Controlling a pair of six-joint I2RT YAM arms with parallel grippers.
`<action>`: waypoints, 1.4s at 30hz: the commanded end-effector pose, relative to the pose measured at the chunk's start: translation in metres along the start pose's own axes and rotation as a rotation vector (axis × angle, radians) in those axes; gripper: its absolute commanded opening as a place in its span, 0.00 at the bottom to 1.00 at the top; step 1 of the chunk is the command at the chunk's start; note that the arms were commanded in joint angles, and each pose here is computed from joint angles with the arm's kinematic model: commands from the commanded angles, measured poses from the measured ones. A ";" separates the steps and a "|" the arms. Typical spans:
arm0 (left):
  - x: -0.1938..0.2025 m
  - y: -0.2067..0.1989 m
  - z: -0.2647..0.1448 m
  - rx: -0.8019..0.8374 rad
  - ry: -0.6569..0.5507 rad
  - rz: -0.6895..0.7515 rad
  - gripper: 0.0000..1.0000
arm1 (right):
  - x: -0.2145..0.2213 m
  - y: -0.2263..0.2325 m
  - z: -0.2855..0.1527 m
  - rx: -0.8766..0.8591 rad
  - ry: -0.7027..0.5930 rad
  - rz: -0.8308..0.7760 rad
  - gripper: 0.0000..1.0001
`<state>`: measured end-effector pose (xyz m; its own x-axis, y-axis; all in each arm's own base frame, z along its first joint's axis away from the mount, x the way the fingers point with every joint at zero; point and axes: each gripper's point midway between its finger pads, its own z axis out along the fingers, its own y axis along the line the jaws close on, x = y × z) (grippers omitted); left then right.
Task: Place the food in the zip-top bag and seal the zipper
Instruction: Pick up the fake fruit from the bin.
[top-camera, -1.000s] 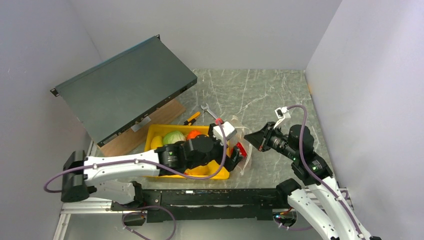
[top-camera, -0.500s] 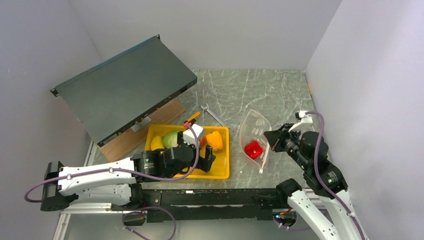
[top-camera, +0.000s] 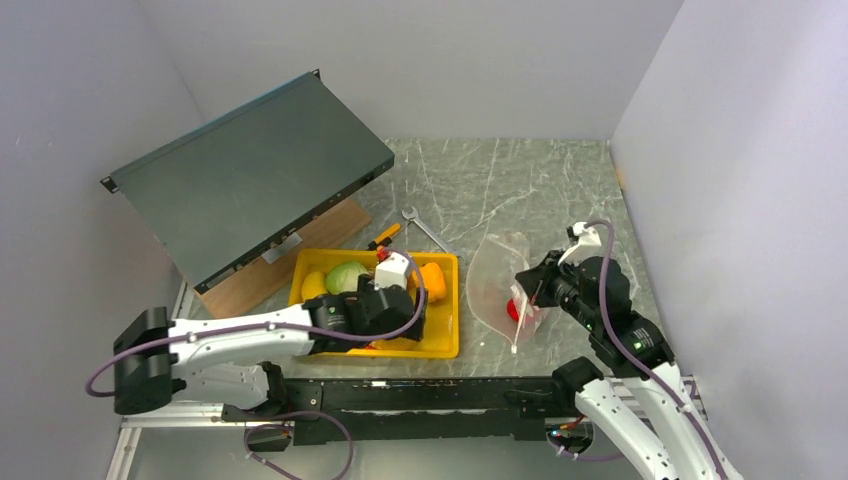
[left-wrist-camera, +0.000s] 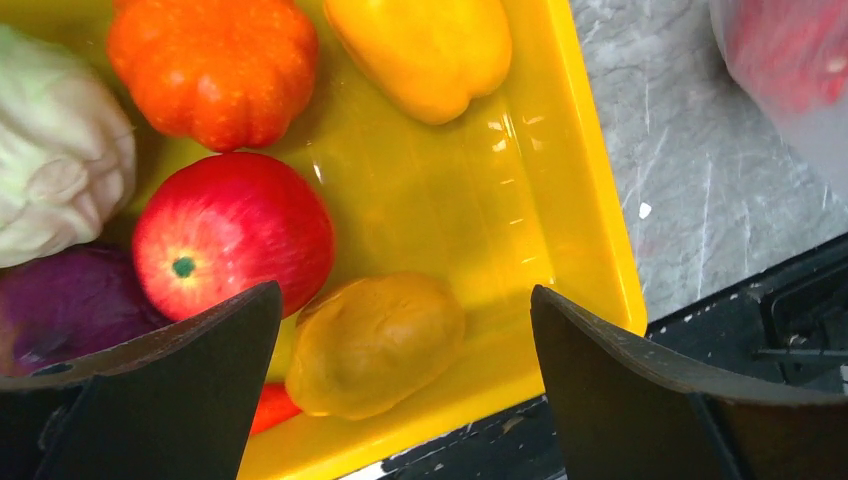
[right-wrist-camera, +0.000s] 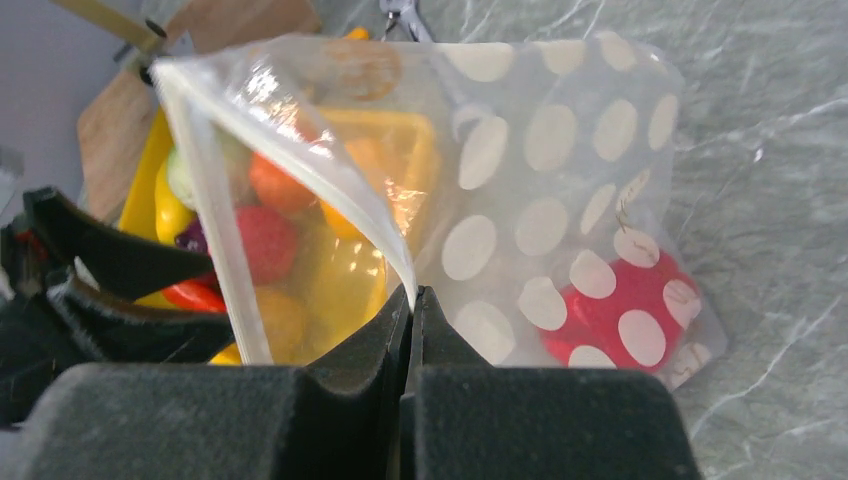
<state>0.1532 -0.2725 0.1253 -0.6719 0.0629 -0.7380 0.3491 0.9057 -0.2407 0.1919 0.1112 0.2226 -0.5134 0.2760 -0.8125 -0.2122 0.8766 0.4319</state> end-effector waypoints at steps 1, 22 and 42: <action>-0.024 -0.033 0.016 0.087 0.041 -0.129 1.00 | 0.000 0.016 0.007 -0.090 0.002 -0.004 0.00; -0.011 0.052 0.012 -0.308 0.115 -0.250 1.00 | 0.001 0.020 0.009 -0.125 0.001 -0.026 0.00; 0.006 0.066 0.046 -0.233 0.156 -0.235 0.95 | 0.005 0.021 0.013 -0.124 0.031 -0.031 0.00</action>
<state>0.1997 -0.2192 0.0809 -0.8072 -0.1333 -0.5751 -0.0172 0.9791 -0.2028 0.1922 0.1305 0.2139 -0.5544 0.2429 -0.7960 -0.2887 0.8410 0.4576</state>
